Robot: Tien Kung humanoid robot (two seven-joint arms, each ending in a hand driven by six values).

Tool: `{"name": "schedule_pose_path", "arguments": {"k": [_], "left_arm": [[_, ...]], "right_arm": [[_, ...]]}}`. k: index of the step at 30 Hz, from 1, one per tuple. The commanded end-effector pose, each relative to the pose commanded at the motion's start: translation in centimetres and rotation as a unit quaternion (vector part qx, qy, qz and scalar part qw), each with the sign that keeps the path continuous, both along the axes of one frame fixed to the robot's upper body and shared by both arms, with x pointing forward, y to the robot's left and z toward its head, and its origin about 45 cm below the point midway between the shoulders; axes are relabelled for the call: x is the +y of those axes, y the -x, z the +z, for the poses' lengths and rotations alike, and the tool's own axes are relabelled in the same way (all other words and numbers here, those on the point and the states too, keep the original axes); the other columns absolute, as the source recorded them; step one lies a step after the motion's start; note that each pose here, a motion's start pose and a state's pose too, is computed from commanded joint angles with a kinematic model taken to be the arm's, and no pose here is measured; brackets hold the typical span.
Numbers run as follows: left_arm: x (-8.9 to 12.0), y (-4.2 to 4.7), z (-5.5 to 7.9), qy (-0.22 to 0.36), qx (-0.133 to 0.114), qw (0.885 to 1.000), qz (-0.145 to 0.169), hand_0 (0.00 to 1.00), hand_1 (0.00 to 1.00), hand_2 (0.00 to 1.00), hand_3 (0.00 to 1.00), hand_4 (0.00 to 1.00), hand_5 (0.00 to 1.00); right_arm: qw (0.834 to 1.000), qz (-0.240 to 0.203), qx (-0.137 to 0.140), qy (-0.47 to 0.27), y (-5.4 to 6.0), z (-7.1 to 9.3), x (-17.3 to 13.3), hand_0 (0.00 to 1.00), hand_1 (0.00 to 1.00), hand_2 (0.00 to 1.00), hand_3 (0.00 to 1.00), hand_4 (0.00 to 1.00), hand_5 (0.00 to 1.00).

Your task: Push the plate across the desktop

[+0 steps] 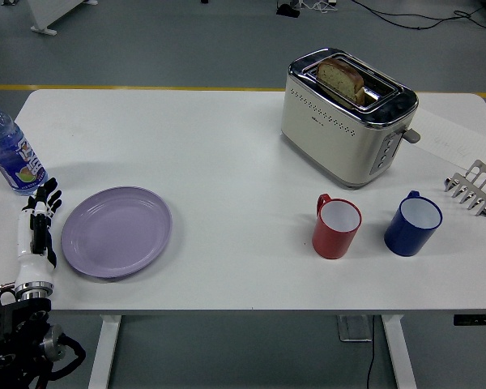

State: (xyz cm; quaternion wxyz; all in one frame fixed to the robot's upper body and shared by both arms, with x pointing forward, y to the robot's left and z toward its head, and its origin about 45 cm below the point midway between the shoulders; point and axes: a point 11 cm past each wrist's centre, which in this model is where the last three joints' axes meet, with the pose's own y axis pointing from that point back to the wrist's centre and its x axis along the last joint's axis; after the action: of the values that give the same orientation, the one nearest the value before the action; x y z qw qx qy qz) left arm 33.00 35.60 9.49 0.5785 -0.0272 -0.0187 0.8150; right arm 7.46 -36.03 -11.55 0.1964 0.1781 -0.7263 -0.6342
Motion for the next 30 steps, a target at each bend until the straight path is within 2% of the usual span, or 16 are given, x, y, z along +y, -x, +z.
{"name": "schedule_pose_path", "arguments": {"k": [9,20,30], "left_arm": [[-0.9,-0.68,0.3,0.002,-0.003,1.000,-0.016,0.841,0.860,0.883,0.809,0.552,0.998],[-1.6,-0.78,0.0,0.005,0.001,1.000,-0.026,0.837,0.855,0.879,0.811,0.549,0.998],[-2.9,-0.86,0.4,0.001,-0.009,0.999,-0.045,0.835,0.855,0.879,0.811,0.549,0.998]], "right_arm": [[1.000,0.007,0.003,0.000,-0.2,0.1,0.0,0.542,0.552,0.680,0.698,0.551,0.593],[1.000,0.012,0.002,0.000,-0.4,0.1,-0.1,0.542,0.553,0.679,0.698,0.550,0.593],[1.000,0.029,0.003,0.003,-0.8,0.2,-0.3,0.542,0.553,0.679,0.697,0.547,0.592]]}}
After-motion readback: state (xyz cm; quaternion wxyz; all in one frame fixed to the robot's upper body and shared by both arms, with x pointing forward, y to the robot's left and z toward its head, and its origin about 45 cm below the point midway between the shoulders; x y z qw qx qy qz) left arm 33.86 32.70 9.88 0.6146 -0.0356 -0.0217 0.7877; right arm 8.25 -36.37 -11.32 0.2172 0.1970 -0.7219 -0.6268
